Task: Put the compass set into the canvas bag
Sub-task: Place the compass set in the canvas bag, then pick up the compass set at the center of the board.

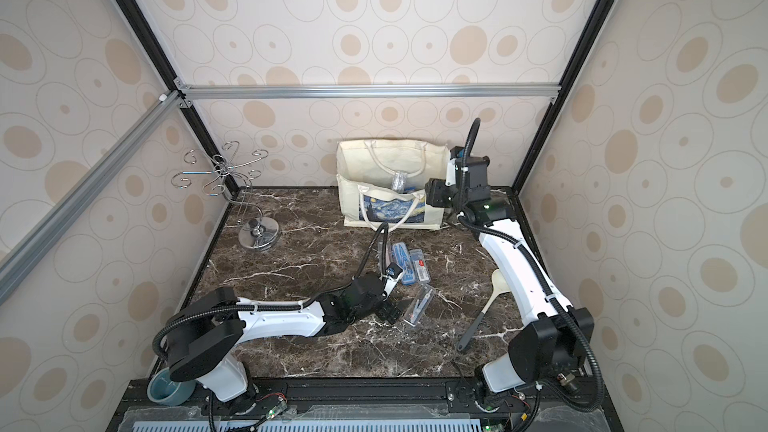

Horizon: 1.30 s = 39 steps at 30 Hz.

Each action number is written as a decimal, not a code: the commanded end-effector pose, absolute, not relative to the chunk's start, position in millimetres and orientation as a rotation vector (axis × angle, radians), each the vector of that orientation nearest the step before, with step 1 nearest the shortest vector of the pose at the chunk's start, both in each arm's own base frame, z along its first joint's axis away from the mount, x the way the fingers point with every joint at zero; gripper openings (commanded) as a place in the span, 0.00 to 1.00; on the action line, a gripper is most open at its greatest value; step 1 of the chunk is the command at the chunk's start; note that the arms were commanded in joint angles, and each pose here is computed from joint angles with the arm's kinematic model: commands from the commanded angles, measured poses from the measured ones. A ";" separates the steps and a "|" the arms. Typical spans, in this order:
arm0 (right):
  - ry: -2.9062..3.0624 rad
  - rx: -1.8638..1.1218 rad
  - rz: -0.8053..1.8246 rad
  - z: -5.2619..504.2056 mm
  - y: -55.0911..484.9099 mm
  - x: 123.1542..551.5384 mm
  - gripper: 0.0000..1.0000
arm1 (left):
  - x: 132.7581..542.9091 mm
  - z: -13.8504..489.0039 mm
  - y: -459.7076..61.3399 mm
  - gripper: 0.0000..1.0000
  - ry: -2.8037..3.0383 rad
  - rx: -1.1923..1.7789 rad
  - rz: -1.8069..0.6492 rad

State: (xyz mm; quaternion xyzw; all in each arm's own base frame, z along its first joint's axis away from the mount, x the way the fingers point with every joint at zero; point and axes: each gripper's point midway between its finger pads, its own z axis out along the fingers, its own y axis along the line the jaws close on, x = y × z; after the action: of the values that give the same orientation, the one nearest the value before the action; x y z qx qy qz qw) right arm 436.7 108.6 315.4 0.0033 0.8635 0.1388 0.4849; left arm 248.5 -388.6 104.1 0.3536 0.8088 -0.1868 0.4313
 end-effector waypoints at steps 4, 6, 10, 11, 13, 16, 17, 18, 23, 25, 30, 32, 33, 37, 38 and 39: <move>2.120 0.204 0.215 275.0 67.0 415.2 0.65 | 223.5 72.8 -405.1 0.99 2.180 1.005 -0.383; 2.133 0.226 0.179 264.8 58.9 408.4 0.65 | 221.2 64.8 -411.4 0.99 2.221 1.037 -0.351; 2.144 0.275 0.125 251.5 43.9 398.5 0.67 | 218.4 47.9 -416.8 0.98 2.276 1.113 -0.261; 2.145 0.287 0.117 249.5 39.8 396.6 0.67 | 218.0 45.0 -418.5 0.98 2.282 1.125 -0.250; 2.150 0.322 0.109 245.0 29.7 393.1 0.67 | 216.8 40.3 -421.3 0.97 2.294 1.146 -0.240; 2.149 0.379 0.123 240.0 15.2 388.6 0.67 | 215.5 33.2 -424.8 0.95 2.323 1.167 -0.231; 2.149 0.392 0.127 238.2 11.7 386.8 0.68 | 214.4 28.5 -424.3 0.94 2.341 1.178 -0.218; 2.145 0.409 0.129 237.4 6.8 385.2 0.68 | 214.4 26.5 -425.3 0.93 2.355 1.182 -0.211; 2.128 0.450 0.115 235.8 -7.8 377.8 0.68 | 210.8 22.9 -432.4 0.89 2.432 1.213 -0.191; 2.122 0.458 0.111 236.6 -11.2 375.4 0.68 | 210.2 22.9 -434.0 0.88 2.445 1.227 -0.182; 2.103 0.475 0.100 238.5 -18.9 369.3 0.68 | 207.7 12.5 -430.0 0.80 2.507 1.266 -0.112; 2.095 0.481 0.095 239.3 -21.6 367.1 0.68 | 205.7 7.6 -428.9 0.75 2.530 1.274 -0.104; 2.088 0.486 0.093 240.5 -23.3 365.9 0.68 | 205.0 5.7 -428.8 0.74 2.538 1.277 -0.101; 2.071 0.495 0.089 241.2 -27.0 362.1 0.68 | 204.6 2.6 -429.5 0.65 2.555 1.269 -0.098; 2.066 0.496 0.091 241.5 -27.1 361.6 0.68 | 204.6 3.1 -429.9 0.62 2.552 1.265 -0.098; 2.063 0.496 0.092 241.5 -27.4 361.5 0.68 | 205.5 2.4 -429.6 0.60 2.550 1.261 -0.095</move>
State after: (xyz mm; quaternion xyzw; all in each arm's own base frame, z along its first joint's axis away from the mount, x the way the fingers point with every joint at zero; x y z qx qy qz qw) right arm 363.7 -23.6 238.6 0.1961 0.8562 0.0379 0.4765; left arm 218.6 -450.0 24.8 0.4292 0.8792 -0.0748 0.1929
